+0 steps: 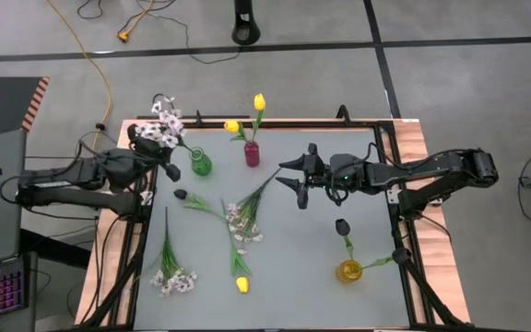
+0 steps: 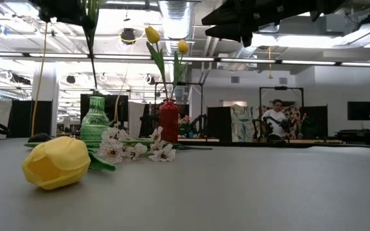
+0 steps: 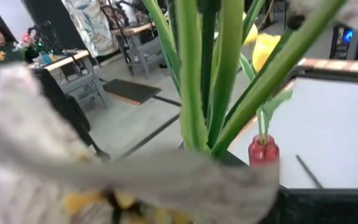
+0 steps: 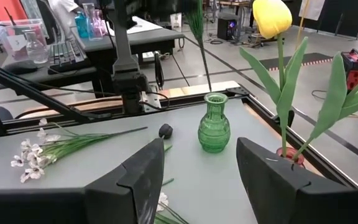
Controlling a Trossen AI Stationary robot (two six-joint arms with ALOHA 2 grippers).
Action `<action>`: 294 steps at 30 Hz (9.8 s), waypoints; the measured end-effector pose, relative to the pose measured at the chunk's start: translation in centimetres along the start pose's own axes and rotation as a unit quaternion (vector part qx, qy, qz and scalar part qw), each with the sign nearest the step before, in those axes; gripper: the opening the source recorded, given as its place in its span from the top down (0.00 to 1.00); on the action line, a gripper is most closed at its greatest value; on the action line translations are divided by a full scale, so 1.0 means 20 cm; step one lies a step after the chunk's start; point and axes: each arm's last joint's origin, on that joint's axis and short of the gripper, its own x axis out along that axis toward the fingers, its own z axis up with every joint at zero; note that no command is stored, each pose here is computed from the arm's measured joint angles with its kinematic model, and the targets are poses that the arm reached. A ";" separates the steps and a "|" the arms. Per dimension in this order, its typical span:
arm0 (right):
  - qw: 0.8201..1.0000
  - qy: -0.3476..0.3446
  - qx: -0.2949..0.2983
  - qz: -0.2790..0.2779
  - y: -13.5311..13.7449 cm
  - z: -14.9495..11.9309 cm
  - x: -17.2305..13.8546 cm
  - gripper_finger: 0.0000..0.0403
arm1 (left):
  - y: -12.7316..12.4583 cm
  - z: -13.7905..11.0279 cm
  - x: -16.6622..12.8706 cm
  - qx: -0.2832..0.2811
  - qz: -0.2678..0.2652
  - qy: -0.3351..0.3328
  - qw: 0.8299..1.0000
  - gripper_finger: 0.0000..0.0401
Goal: Sort flowers into vase by color
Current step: Put the top white flowers into the green vase
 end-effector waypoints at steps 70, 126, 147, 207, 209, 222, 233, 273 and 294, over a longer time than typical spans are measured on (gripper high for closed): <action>0.994 0.053 -0.084 0.055 0.06 0.06 0.19 0.49 | 0.02 -0.18 -0.02 -0.120 -0.229 0.202 0.945 0.54; 0.837 0.431 -0.309 0.137 -0.09 -0.48 0.88 0.49 | -0.15 -0.35 0.07 -0.114 -0.282 0.175 0.936 0.54; 0.805 0.486 -0.298 0.166 -0.09 -0.62 0.88 0.75 | -0.15 -0.35 0.07 -0.117 -0.281 0.175 0.936 0.54; 0.961 0.183 -0.209 0.015 0.00 0.61 0.05 0.93 | -0.20 -0.24 0.12 -0.107 -0.302 0.057 0.946 0.54; 0.970 0.162 -0.183 0.008 0.00 0.63 0.07 0.92 | -0.22 -0.23 0.14 -0.099 -0.303 0.046 0.947 0.54; 0.987 0.118 -0.113 -0.004 0.03 0.59 0.23 0.92 | -0.38 -0.10 0.30 -0.070 -0.310 -0.104 0.943 0.54; 0.988 0.112 -0.106 0.003 0.08 0.48 0.41 0.92 | -0.44 -0.07 0.36 -0.084 -0.267 -0.146 0.949 0.54; 0.991 0.085 -0.104 0.017 0.16 0.38 0.57 0.89 | -0.43 -0.06 0.35 -0.094 -0.277 -0.161 0.943 0.86; 0.982 0.147 -0.116 0.017 0.15 0.32 0.56 0.58 | -0.31 0.02 0.26 -0.057 -0.219 -0.081 0.971 0.99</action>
